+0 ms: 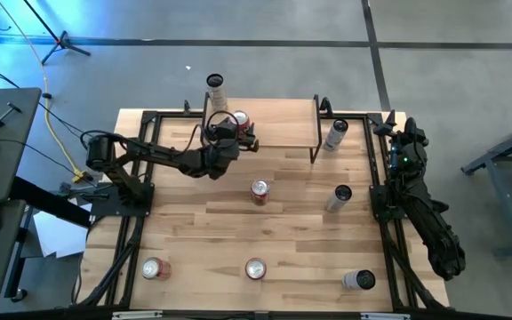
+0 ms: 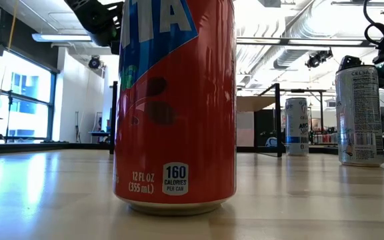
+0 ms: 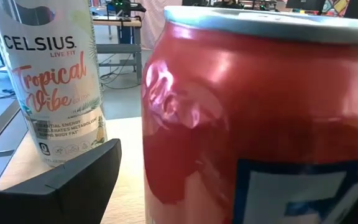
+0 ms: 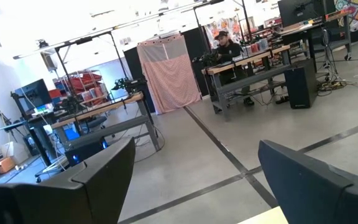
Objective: Place canned beverage on shelf
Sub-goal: Put the red soda can on the shelf
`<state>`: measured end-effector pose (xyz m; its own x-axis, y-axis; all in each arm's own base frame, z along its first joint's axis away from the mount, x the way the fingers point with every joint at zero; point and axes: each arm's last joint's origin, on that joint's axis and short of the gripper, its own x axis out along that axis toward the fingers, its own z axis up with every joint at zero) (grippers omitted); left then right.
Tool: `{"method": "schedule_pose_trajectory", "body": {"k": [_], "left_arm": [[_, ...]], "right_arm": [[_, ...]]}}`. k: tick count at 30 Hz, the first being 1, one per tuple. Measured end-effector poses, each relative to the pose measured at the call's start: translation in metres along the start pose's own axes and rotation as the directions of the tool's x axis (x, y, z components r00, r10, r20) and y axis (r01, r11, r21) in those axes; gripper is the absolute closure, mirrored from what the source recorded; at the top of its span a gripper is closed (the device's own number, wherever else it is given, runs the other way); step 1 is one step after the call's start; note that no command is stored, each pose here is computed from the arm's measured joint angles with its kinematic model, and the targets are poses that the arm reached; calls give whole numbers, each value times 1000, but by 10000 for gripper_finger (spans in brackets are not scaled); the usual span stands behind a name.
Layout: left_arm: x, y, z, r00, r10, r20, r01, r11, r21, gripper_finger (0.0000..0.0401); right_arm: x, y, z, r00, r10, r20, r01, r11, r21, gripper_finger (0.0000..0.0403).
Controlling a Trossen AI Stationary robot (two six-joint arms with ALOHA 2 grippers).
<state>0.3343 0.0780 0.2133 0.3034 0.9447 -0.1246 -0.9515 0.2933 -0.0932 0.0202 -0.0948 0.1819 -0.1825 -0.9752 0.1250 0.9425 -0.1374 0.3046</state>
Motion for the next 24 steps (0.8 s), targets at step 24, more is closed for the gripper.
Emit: {"method": "schedule_pose_trajectory", "body": {"k": [24], "left_arm": [[8,1,3,997,-73,-13,74,994,75,134]], "right_arm": [[0,0,0,1000,0,0,0,1000,0,75]]}}
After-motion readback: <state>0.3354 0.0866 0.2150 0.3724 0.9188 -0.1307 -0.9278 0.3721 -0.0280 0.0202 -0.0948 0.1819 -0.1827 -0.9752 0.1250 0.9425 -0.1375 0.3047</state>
